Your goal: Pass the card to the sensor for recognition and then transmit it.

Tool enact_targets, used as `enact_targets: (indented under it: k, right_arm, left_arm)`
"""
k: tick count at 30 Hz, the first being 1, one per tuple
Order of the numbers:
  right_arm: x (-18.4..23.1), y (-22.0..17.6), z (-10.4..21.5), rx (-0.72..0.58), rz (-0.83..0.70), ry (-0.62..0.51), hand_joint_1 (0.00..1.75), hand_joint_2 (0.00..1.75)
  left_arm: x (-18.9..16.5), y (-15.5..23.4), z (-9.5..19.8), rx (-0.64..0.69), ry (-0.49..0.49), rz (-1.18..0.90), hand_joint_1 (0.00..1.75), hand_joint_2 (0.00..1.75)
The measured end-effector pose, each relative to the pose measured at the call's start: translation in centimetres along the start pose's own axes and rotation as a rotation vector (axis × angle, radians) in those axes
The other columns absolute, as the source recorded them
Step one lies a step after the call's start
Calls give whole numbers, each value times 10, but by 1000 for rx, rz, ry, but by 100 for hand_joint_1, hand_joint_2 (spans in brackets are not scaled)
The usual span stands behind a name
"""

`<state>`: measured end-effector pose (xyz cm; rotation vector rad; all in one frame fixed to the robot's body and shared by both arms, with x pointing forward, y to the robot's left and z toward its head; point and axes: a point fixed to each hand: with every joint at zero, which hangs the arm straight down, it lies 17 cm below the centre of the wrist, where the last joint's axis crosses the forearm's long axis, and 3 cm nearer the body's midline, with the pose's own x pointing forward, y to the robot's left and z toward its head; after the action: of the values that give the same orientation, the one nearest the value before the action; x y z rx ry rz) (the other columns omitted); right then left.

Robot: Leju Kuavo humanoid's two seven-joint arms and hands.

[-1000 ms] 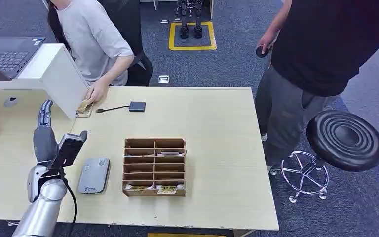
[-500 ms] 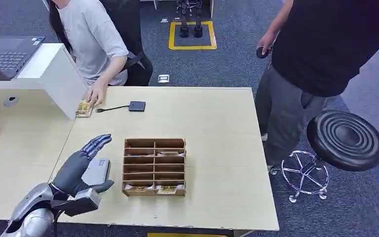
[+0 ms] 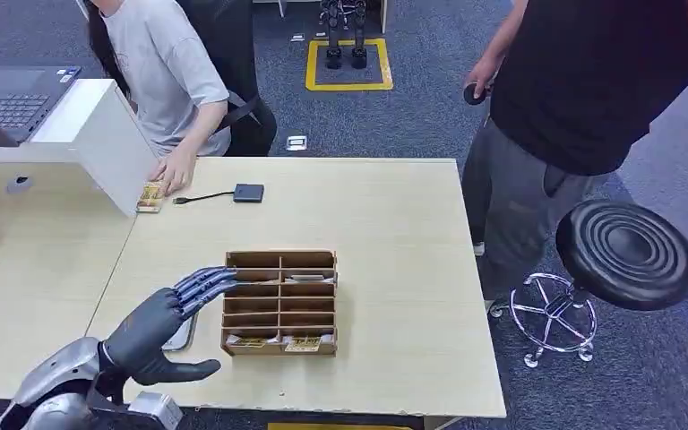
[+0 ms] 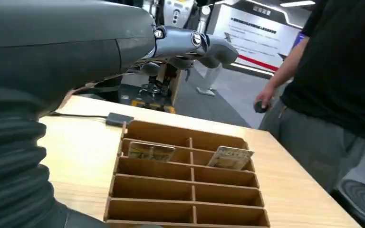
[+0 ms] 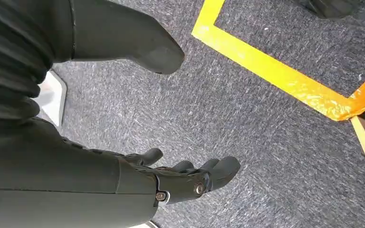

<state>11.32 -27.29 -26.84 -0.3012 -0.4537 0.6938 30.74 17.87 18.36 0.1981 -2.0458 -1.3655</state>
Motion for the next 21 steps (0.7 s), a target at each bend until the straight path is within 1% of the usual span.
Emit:
enact_targets:
  k: [12,17,19,21]
  right_arm:
    - [0,0,0,1,-3,2,0,175]
    - [-3,2,1,4,-2,11,0,175]
    - [-5,3,1,5,-1,16,0,175]
    - [-6,3,2,6,2,16,0,175]
  left_arm:
    - [9,-2,-2,-11,-25,-14,0,175]
    - [5,-16,-1,-54,-4,-145,0,175]
    - [5,-27,-2,-69,3,-241,0,175]
    - [6,-34,-3,-59,3,-288,0,175]
